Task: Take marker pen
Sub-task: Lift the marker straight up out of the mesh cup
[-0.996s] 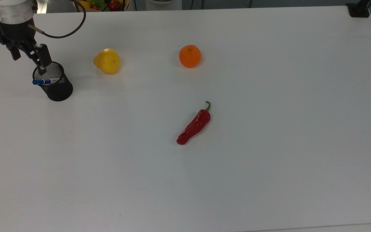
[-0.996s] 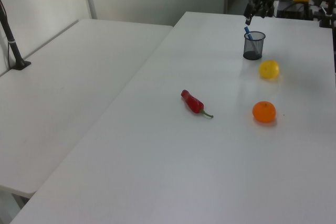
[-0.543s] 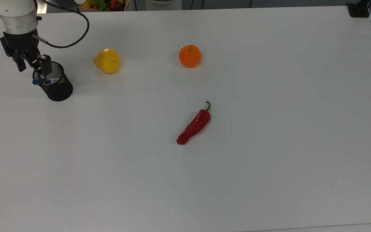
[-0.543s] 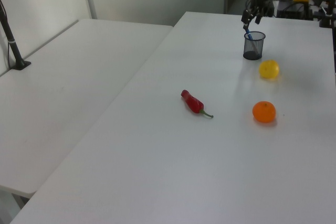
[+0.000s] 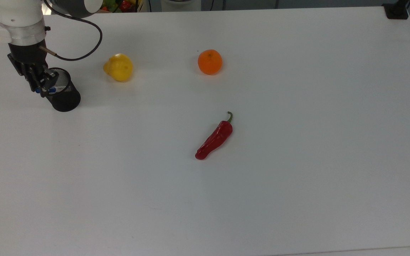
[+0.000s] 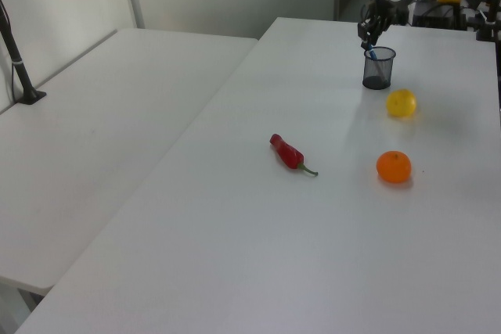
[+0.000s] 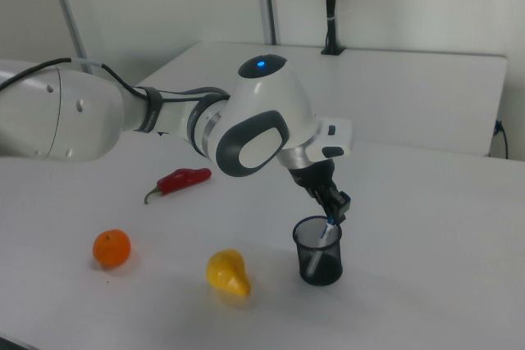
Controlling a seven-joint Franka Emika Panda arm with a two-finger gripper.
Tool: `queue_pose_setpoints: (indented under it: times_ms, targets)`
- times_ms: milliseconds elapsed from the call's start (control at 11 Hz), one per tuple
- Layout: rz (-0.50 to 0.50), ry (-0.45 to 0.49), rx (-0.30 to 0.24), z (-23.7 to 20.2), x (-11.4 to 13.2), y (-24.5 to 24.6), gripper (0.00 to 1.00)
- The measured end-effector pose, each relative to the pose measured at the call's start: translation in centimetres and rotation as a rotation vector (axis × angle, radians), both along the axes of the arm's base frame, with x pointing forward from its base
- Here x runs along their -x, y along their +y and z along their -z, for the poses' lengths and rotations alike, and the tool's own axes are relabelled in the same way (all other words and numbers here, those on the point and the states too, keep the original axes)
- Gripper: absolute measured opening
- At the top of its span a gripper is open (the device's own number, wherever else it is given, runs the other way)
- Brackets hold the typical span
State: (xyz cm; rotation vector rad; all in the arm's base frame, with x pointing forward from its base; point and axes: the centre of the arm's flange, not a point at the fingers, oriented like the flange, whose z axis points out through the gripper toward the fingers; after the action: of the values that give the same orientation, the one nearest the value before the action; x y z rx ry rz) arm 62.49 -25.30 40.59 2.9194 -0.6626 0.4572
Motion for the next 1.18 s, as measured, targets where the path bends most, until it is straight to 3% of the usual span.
queue_pose_setpoints:
  times_ms: [181, 543, 906, 1177]
  targets:
    - [0.004, -0.005, -0.004, -0.1, -0.1, 0.0, 0.19]
    - [0.007, -0.035, 0.004, -1.5, -0.5, -0.2, 0.19]
    - [0.03, -0.192, 0.025, -9.5, -1.7, -1.4, 0.19]
    - [0.048, -0.249, -0.028, -13.7, -1.2, -1.1, 0.19]
